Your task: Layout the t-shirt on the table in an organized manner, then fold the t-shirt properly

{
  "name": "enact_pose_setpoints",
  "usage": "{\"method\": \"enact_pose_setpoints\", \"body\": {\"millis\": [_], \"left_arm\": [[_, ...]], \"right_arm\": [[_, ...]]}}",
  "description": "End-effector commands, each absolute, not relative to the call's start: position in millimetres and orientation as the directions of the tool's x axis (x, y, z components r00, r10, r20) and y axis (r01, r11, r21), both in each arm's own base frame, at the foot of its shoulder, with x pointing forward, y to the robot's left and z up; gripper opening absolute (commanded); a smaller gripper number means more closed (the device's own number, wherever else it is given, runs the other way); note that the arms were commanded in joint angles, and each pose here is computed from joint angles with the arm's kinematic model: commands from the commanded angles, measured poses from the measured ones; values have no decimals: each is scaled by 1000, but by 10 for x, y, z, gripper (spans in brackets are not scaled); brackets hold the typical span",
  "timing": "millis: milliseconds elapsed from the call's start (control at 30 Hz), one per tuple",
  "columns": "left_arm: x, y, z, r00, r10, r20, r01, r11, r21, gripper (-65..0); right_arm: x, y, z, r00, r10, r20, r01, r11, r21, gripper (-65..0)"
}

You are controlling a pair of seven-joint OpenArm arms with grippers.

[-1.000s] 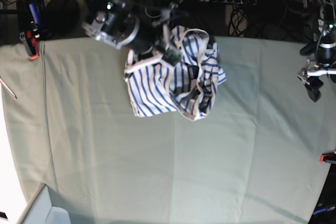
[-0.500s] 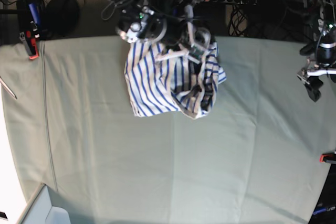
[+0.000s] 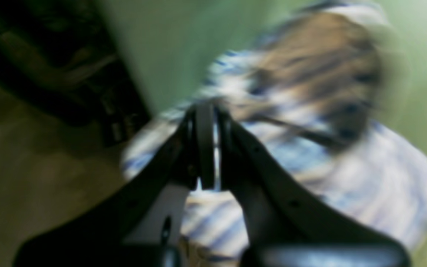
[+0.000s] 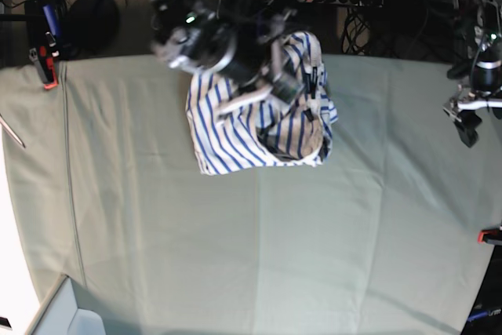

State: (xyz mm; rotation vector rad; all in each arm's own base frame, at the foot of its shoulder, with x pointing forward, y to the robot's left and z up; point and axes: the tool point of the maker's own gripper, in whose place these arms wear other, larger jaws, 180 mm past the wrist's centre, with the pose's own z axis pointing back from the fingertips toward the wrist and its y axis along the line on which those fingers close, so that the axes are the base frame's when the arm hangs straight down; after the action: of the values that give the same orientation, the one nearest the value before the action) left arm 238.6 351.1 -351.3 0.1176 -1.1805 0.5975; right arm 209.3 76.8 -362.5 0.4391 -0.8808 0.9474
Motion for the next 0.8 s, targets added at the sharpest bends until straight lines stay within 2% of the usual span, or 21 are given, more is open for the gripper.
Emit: {"method": "enact_pose_setpoints", "body": {"millis": [0,167,533,733,767], "left_arm": [[2439,3524,-3363,213,346,914,-478,852,-211,-87],[2452,3512,-3342,207,346,915,-475,853,-215,-87],[2333,3538,-3409,233,344,910,-487,851,-197,-87],[2331,3522,-3421,237,345,908,-484,852,-197,-87],[2331,3522,-3421,237,345,908,-484,852,-197,-87]], "right_arm": [[2279,804,-3436,253,463,849,-828,558,-58,-650],[2733,712,-3399,260,443,858,-786,613,-78,-650],[3151,1062,-4007,351,513,783,-844,536,27,-650],[3260,1149,-4234,388,467,795,-845,524,105,-650],[3317,1127,-4250,400,452,798,-829,550,103,-650]]}}
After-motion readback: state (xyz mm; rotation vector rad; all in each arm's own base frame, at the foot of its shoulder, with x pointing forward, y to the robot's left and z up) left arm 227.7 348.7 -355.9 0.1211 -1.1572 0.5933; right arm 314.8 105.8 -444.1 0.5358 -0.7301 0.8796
